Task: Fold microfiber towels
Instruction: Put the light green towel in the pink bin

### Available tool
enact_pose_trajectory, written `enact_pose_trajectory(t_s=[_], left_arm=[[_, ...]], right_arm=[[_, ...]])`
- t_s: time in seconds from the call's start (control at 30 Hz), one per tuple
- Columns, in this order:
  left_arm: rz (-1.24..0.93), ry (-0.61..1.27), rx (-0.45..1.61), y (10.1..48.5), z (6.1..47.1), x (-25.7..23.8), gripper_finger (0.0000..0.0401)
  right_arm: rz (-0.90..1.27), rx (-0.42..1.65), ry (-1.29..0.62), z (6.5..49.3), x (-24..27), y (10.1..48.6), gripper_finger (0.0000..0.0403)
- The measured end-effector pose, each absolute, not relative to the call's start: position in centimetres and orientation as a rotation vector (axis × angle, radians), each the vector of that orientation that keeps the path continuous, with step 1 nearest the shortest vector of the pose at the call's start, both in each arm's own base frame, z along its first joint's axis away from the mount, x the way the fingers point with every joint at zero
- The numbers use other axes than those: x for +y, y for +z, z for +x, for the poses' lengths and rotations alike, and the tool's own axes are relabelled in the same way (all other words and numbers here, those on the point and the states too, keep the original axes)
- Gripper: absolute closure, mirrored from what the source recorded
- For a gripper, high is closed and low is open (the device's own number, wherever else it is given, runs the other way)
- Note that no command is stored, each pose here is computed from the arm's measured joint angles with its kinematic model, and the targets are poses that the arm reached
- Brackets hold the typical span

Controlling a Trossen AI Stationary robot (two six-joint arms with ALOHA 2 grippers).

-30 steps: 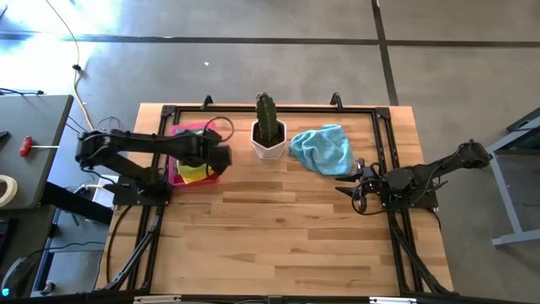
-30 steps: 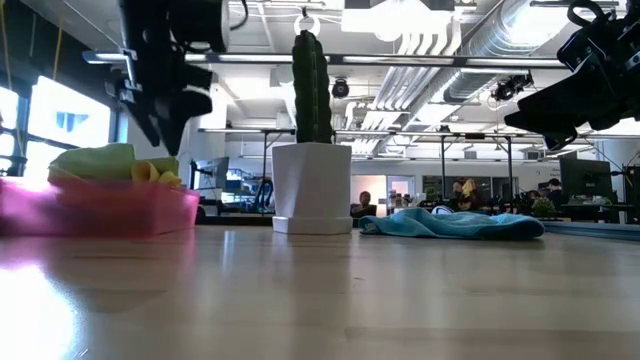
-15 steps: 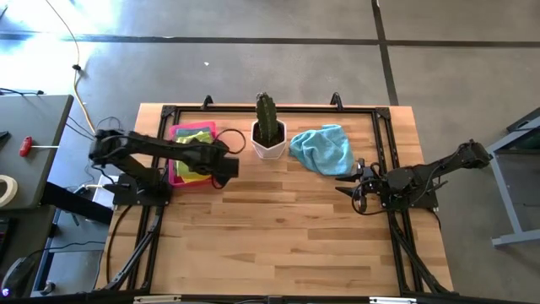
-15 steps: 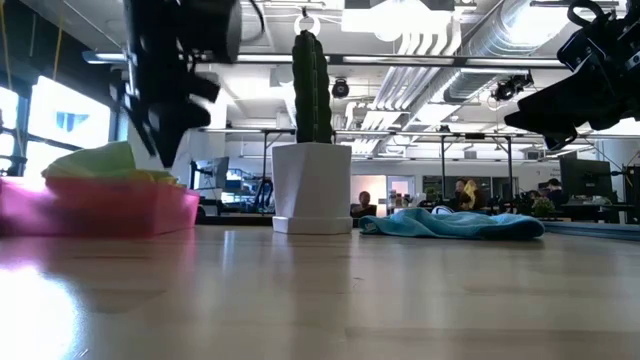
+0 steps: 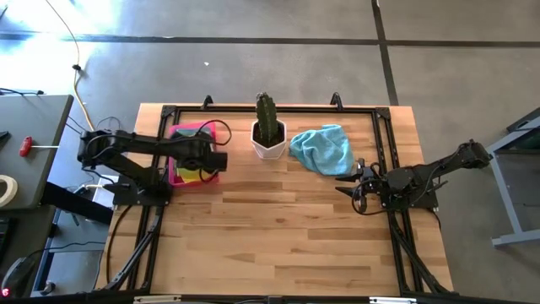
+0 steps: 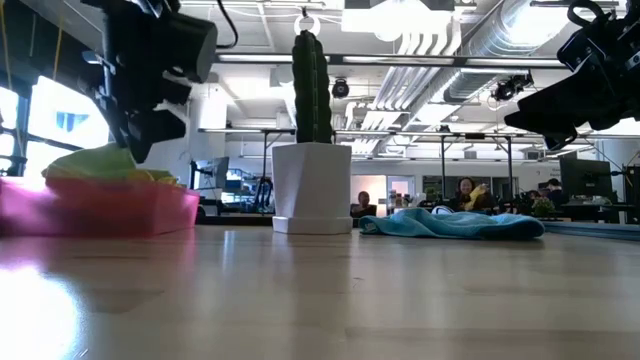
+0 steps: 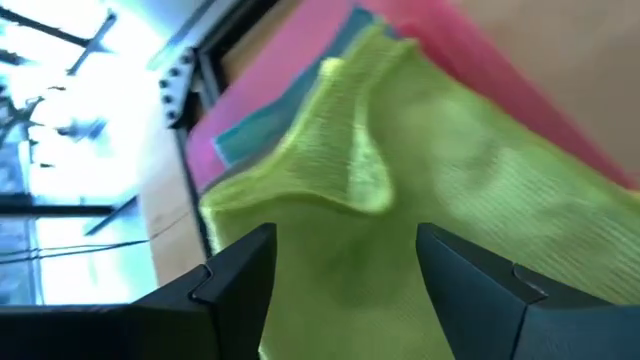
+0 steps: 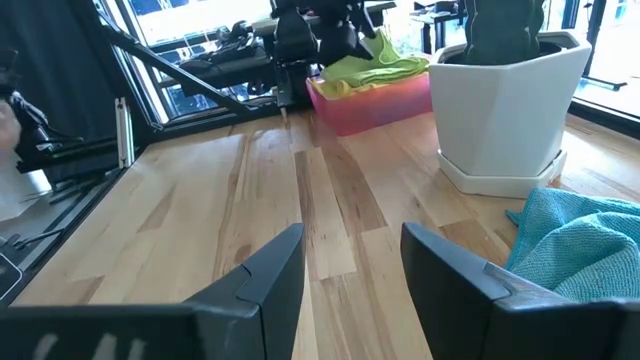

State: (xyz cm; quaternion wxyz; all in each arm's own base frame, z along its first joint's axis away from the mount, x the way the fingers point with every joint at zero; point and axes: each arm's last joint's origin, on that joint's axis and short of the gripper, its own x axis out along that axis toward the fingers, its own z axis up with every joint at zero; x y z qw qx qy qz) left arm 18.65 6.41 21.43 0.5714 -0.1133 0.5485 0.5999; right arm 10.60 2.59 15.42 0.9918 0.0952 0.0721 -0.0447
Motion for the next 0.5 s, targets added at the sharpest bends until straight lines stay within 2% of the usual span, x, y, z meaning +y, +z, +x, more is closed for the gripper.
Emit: enact_pose_trajectory(t_s=[0.3,0.5], left_arm=[[-0.299,1.673,1.255,19.6,16.0,8.4,0.0193],[-0.333,1.743,1.235,19.0,15.2,8.8,0.0209]], right_arm=[[0.191,0.144,-0.09,10.6,2.6,15.4,0.0242],[0.191,0.145,-0.09,10.6,2.6,15.4,0.0242]])
